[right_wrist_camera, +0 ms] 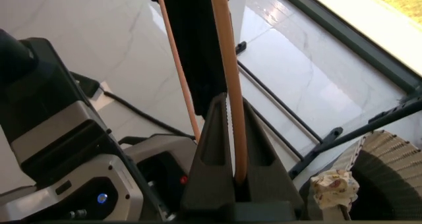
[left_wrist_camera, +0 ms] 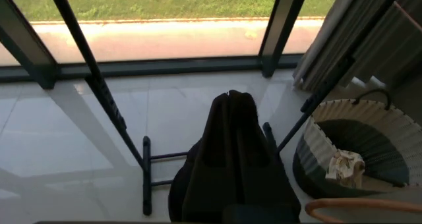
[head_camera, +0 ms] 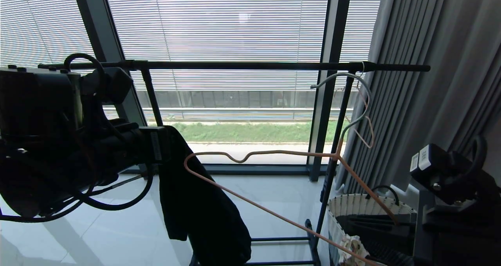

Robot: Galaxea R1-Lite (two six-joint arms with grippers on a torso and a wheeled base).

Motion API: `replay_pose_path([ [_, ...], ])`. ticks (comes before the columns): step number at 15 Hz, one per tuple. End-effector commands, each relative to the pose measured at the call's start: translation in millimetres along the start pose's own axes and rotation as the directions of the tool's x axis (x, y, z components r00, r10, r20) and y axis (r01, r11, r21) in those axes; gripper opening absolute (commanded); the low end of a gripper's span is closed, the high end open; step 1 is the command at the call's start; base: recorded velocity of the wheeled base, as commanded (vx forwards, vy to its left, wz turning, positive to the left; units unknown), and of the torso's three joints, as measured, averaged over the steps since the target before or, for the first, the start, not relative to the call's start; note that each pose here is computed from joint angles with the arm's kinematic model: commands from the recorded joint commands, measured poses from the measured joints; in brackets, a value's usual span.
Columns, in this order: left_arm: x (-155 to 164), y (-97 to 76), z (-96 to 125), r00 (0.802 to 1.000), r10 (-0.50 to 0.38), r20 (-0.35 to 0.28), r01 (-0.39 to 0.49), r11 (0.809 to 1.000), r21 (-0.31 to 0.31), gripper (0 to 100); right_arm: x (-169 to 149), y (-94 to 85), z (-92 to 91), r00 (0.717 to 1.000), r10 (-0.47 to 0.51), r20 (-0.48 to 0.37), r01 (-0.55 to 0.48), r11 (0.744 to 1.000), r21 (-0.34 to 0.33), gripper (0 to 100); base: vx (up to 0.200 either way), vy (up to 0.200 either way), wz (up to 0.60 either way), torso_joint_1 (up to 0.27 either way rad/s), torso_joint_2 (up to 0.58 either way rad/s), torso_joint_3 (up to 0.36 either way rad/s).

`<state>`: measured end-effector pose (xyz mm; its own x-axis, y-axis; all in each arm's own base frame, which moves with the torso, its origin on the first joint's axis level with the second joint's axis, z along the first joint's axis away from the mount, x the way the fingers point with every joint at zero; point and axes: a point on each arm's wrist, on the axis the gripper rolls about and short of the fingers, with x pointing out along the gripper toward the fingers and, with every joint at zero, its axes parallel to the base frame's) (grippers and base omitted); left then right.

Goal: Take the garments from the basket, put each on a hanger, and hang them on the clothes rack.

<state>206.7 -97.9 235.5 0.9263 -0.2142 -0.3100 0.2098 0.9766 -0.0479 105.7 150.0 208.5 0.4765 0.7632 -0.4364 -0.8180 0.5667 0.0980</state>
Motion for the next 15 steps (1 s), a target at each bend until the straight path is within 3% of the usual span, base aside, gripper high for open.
replay_pose_path([
  [1, 0, -11.8, -1, 0.999, -0.049, -0.006, 0.049, 0.999, 0.006, 0, 13, -0.2, 0.4, 1.000, 0.001, -0.023, -0.001, 1.000, -0.002, 0, 0.000, 0.000, 0.00, 0.000, 0.00, 0.000],
  [10, -10, -17.7, 1, 0.991, -0.132, 0.008, 0.132, 0.991, 0.012, 0, 23, -4.1, 3.0, 1.000, -0.019, -0.023, 0.019, 1.000, 0.009, 0, 0.000, 0.000, 0.00, 0.000, 0.00, 0.000],
  [15, -10, -17.2, 0, 0.992, -0.127, 0.006, 0.127, 0.992, 0.012, 0, 21, -8.1, 3.4, 0.999, -0.038, -0.017, 0.038, 0.999, 0.016, 0, 0.000, 0.000, 0.00, 0.000, 0.00, 0.000],
])
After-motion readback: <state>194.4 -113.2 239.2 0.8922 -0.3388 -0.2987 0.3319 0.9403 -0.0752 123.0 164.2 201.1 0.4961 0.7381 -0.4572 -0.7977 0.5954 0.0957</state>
